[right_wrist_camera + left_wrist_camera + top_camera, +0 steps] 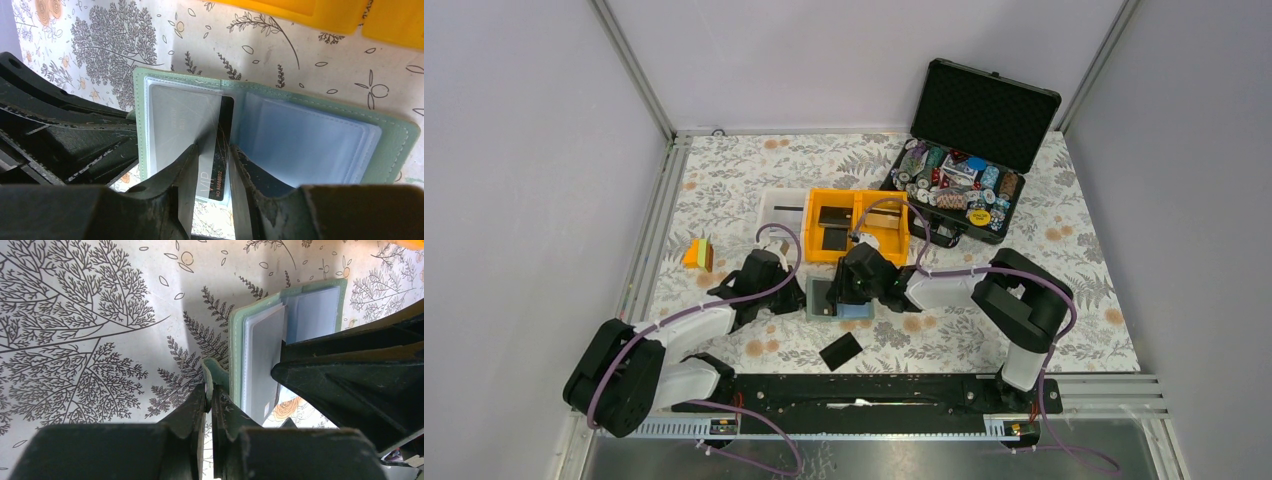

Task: Put the credit cards into the card holder

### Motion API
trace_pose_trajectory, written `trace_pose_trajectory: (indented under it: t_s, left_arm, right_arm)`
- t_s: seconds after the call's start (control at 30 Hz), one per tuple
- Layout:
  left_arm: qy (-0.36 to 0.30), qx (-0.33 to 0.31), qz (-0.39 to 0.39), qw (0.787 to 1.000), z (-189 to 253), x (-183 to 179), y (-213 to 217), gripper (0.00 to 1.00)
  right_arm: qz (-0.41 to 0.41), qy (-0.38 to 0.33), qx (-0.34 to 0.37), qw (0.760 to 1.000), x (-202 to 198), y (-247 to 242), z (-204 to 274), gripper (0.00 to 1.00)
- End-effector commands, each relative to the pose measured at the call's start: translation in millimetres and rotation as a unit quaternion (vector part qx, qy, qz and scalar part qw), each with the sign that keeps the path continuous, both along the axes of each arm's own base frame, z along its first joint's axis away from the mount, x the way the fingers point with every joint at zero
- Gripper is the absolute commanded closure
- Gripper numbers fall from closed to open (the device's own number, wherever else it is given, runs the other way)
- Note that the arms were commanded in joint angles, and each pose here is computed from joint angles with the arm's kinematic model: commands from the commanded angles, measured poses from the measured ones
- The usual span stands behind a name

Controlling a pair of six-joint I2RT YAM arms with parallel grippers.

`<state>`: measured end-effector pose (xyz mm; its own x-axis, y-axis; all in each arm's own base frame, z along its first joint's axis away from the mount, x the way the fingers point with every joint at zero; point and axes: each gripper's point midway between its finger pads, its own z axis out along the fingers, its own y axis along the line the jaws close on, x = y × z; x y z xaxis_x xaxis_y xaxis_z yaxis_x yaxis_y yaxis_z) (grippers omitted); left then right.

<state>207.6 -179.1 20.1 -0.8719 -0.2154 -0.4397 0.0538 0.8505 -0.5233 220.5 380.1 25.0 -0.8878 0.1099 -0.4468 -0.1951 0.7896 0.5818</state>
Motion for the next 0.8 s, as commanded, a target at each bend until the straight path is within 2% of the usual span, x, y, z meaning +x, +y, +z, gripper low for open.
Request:
trace_pose_trajectory:
  t_s: [0.0, 0.27, 0.5, 0.77]
  left_arm:
    - [-0.011, -0.031, -0.002, 0.999, 8, 5, -10, 1.0]
    - [-0.011, -0.001, 0.017, 1.0, 1, 7, 0, 1.0]
    - [-0.02, 0.027, 0.04, 0.999, 1, 10, 12, 1.0]
    - [-0.024, 0.029, 0.038, 0.999, 3, 10, 12, 1.0]
  right_arm:
    - [0.006, -0.015, 0.036, 0.999, 3, 26, 27, 0.64]
    - [-0.002, 0.005, 0.063, 0.998, -4, 29, 36, 0.6]
    - [-0.056, 0.052, 0.116, 0.99, -10, 26, 42, 0.6]
    - [-0.063, 0.071, 0.147, 0.985, -11, 38, 46, 0.59]
